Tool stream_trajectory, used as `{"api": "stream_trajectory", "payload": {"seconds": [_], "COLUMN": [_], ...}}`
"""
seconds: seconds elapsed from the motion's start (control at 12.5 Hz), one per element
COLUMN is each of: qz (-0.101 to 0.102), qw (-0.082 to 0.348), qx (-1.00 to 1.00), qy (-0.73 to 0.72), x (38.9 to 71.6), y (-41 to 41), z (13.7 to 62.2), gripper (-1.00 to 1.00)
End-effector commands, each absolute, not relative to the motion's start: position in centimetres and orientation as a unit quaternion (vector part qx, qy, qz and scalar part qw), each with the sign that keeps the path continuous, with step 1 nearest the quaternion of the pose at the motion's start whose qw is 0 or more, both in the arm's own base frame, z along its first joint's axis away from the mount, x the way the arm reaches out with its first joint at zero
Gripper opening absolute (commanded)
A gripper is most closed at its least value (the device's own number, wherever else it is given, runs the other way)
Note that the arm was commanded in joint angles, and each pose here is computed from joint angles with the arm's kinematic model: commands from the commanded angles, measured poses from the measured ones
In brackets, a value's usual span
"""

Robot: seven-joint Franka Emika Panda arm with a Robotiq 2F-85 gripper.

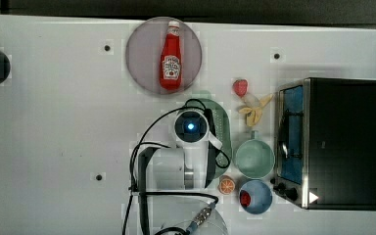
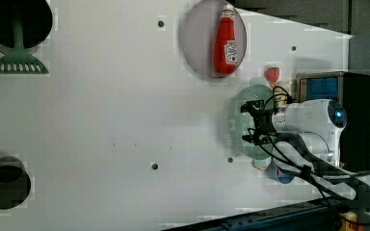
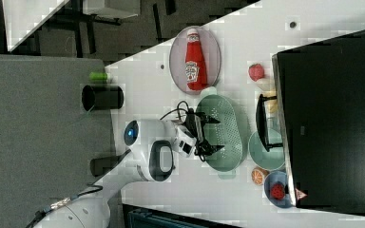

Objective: Drag strainer right to left.

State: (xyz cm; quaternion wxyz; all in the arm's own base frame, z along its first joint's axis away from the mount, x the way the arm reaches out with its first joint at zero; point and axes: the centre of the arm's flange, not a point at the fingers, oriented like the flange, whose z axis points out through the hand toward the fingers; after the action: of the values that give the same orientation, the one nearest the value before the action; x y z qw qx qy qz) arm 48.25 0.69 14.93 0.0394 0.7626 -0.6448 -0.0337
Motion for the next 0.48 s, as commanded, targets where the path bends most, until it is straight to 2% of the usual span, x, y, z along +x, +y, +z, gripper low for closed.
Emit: {"api": "stream_trajectory", "payload": {"seconds": [0.08,0.48], "qz": [-0.009,-0.026], "qw": [0.018,0.001], "qx": [0.756,0.747], "qy": [-0.654,-0.664], "x": [49.2,49.1], "y": [2.3,5.8], "z": [15.5,15.6], "gripper": [1.0,1.0]}}
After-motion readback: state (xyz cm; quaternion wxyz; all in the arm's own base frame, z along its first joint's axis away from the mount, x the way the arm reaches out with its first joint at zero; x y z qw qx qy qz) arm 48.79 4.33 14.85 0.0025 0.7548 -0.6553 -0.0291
